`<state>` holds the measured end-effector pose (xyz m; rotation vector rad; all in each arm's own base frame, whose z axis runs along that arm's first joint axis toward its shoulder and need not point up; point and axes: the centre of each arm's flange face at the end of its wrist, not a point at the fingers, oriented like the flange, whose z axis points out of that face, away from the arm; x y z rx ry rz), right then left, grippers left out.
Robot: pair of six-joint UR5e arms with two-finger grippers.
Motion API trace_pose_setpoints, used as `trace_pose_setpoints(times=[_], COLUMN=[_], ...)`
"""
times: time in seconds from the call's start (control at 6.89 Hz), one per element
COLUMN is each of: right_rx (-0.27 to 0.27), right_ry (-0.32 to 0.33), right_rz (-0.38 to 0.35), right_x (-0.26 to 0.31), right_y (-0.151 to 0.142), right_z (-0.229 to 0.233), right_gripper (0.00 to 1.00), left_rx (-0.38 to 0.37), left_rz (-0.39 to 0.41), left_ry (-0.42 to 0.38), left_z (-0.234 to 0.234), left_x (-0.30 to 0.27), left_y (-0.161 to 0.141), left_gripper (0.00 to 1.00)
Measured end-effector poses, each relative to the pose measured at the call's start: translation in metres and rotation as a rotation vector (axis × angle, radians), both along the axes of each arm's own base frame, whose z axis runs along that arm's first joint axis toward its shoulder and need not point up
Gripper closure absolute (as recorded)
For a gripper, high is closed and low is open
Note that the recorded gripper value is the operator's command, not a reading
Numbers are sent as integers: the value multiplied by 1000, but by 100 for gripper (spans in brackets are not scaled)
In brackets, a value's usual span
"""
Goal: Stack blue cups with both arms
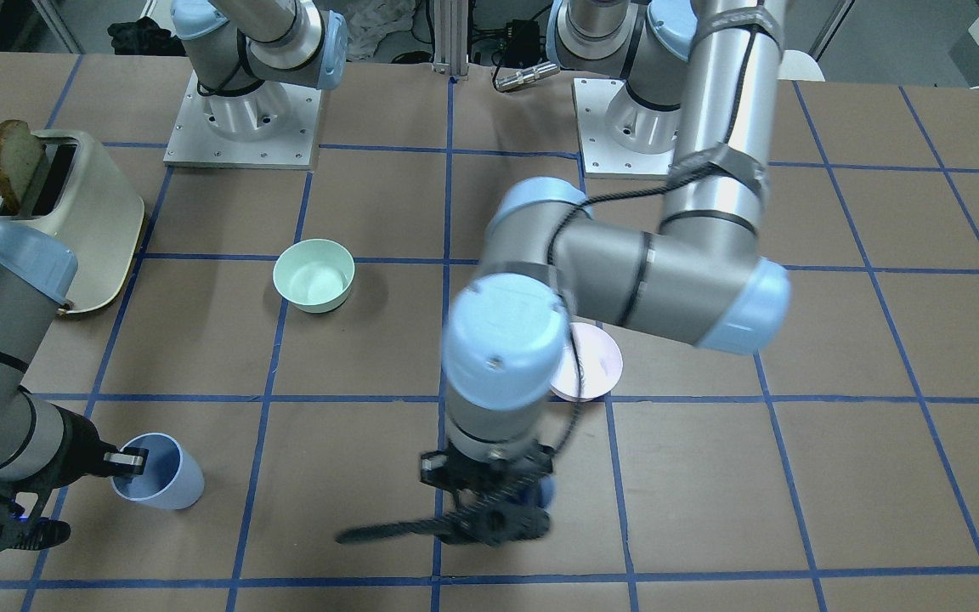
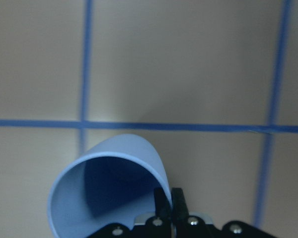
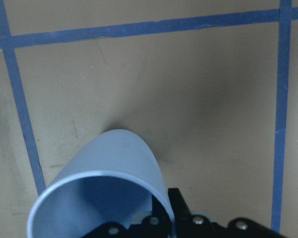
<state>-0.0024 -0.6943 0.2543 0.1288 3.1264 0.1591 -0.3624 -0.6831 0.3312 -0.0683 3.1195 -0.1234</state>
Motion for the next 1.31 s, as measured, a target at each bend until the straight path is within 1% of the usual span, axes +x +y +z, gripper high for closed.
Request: trace_pose_setpoints(times=[0.15, 0.29, 0.44, 0.58, 0.73, 0.87, 1.02, 1.16, 1.31], right_rx=[-5, -17, -23, -22, -22, -19, -14, -6, 15], right_ry=[1, 4, 4, 1, -12, -28, -34, -34, -35], right_rz=[-1, -1, -2, -2, -3, -6, -11, -21, -26], right_x=[-1, -1, -2, -1, 2, 6, 13, 26, 42], right_y=[-2, -6, -9, -11, -14, -16, -14, -10, -2], right_z=[6, 16, 25, 35, 46, 55, 63, 72, 82], right_gripper=[100, 100, 100, 100, 100, 100, 100, 100, 100], left_rx=[73, 141, 185, 211, 204, 182, 173, 169, 165], left_rz=[14, 76, 142, 185, 222, 234, 233, 233, 238], left_ry=[-27, -59, -86, -107, -106, -91, -74, -49, -28], left_z=[-6, -14, -25, -41, -61, -77, -82, -74, -52], left_x=[-54, -78, -84, -84, -83, -82, -80, -77, -72], left_y=[54, 101, 137, 160, 171, 176, 181, 185, 188], left_gripper=[100, 100, 100, 100, 1, 0, 0, 0, 0])
